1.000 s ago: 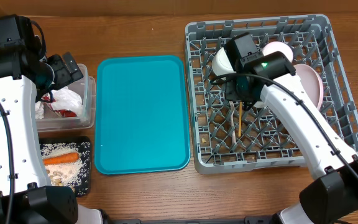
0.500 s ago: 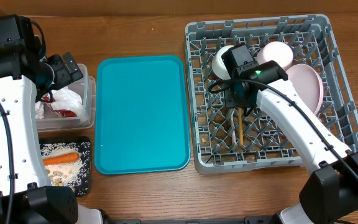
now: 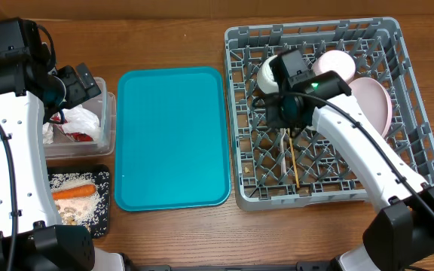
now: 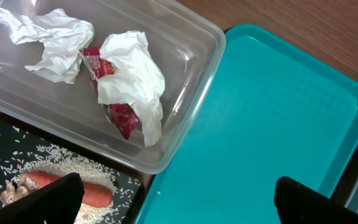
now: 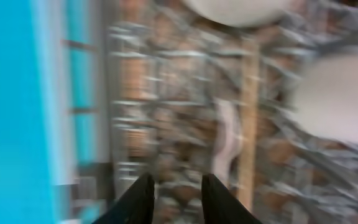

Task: Sort waste into correct bins and load items into the dishwasher
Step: 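Carry the chopstick into the rack beside the fork and release it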

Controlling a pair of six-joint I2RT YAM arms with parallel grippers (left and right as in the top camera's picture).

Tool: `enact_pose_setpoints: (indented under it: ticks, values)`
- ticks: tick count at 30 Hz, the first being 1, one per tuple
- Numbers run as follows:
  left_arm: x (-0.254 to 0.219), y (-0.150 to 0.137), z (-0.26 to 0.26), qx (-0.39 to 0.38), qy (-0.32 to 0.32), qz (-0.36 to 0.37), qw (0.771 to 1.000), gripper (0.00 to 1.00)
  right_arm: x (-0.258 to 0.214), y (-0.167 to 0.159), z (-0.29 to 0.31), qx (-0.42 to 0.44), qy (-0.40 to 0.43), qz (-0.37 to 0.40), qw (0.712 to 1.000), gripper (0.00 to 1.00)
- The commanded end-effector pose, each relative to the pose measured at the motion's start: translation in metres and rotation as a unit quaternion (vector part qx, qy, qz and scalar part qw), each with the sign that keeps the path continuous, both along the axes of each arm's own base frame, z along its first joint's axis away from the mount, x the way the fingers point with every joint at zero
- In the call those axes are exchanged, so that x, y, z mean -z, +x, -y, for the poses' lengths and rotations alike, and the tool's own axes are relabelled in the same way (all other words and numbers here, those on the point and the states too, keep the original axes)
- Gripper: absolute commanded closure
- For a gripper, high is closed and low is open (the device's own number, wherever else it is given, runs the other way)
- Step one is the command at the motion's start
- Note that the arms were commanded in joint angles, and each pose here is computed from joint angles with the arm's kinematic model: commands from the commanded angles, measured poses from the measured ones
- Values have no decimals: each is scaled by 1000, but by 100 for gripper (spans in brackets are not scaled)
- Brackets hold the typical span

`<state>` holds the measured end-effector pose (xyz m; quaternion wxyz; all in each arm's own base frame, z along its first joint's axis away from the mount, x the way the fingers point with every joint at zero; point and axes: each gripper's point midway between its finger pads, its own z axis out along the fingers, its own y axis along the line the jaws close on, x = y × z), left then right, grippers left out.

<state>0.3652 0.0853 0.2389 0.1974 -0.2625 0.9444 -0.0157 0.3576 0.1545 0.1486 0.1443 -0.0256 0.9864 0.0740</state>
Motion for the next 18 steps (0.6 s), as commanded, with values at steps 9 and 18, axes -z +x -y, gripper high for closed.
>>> enact_pose_setpoints:
  ticks: [9, 18]
  values:
    - [-13, 2, 0, -4, 2, 19, 1000, 0, -16, -12, -66, -33, 139, -11, 990, 72]
    - [-13, 2, 0, -4, 2, 19, 1000, 0, -11, -9, -78, -47, 85, 30, 995, 65]
